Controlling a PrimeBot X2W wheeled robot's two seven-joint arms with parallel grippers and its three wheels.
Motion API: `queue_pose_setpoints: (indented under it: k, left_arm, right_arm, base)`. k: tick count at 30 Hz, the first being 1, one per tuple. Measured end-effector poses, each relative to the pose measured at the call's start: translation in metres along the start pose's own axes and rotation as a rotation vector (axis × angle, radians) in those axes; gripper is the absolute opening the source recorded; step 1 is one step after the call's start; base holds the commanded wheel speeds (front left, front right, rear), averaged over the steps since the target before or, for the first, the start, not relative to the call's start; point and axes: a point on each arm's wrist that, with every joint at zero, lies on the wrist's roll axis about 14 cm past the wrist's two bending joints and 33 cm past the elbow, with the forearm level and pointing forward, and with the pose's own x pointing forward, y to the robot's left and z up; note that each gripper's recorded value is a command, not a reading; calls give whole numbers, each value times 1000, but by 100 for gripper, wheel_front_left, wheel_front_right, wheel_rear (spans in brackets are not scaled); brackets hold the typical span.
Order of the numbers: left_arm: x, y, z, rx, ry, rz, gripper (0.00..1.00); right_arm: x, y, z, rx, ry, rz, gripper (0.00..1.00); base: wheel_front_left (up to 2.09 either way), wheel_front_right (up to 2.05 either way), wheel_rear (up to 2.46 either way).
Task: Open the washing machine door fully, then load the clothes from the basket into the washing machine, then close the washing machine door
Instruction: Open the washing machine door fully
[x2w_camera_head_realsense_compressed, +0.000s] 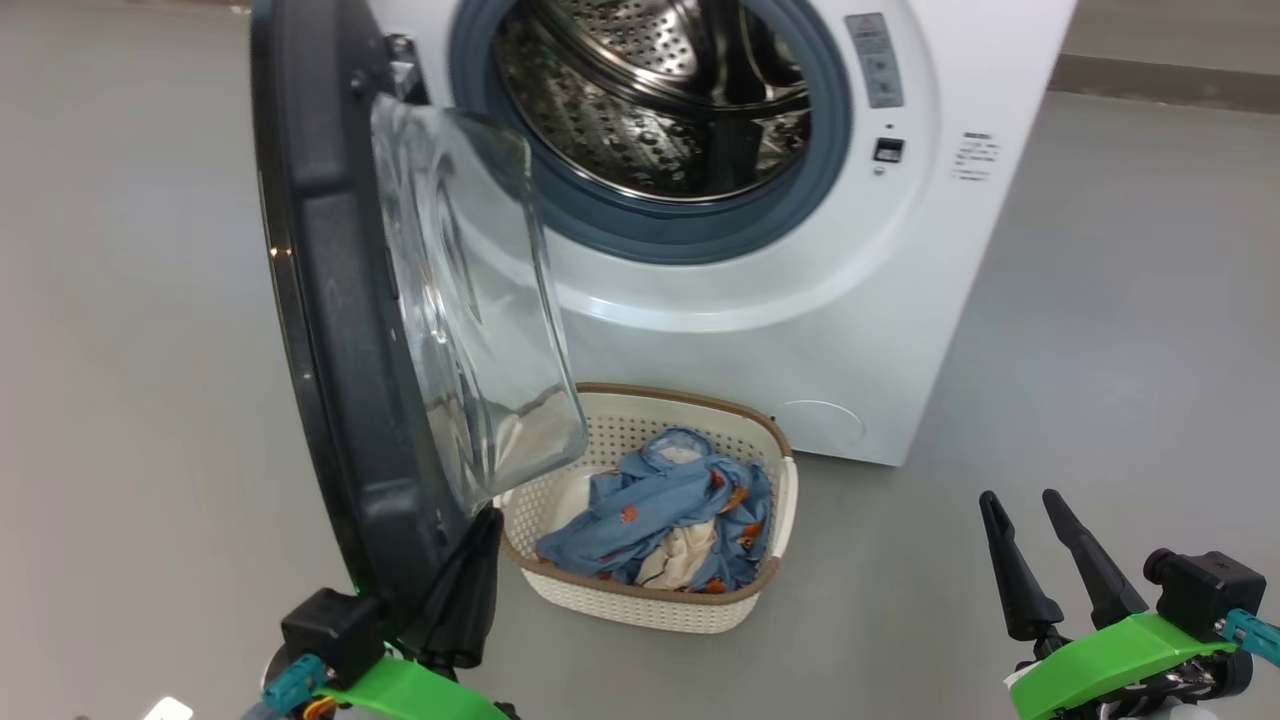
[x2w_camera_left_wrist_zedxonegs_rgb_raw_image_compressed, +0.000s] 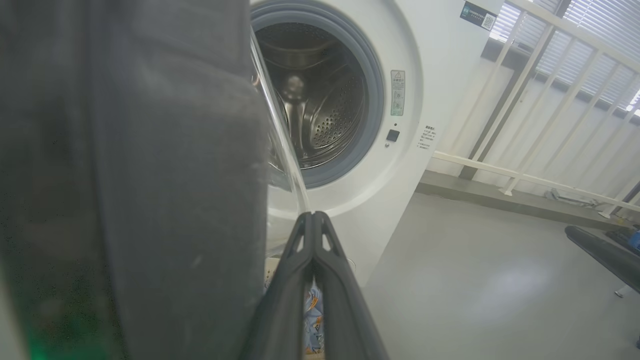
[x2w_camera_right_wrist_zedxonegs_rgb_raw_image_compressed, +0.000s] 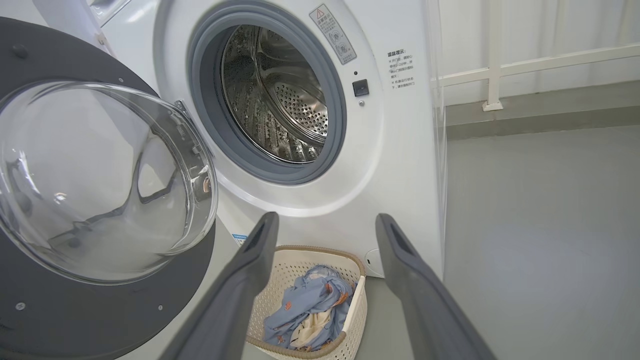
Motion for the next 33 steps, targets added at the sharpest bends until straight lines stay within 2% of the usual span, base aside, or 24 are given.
queue_pose_setpoints:
  k: [12, 22, 33]
  left_arm:
    - [-31, 81, 24, 64, 6, 257, 0]
    - [-42, 118, 34, 102, 47, 343, 0]
    - [-46, 179, 48, 181, 96, 475, 0]
  right_arm:
    - [22, 39, -13, 16, 32, 105, 100]
    - [30, 46, -20, 25, 49, 127, 100]
    - [45, 51, -30, 42, 66, 148, 100]
  base:
    - [0, 0, 0]
    - [0, 0, 0]
    - [0, 0, 0]
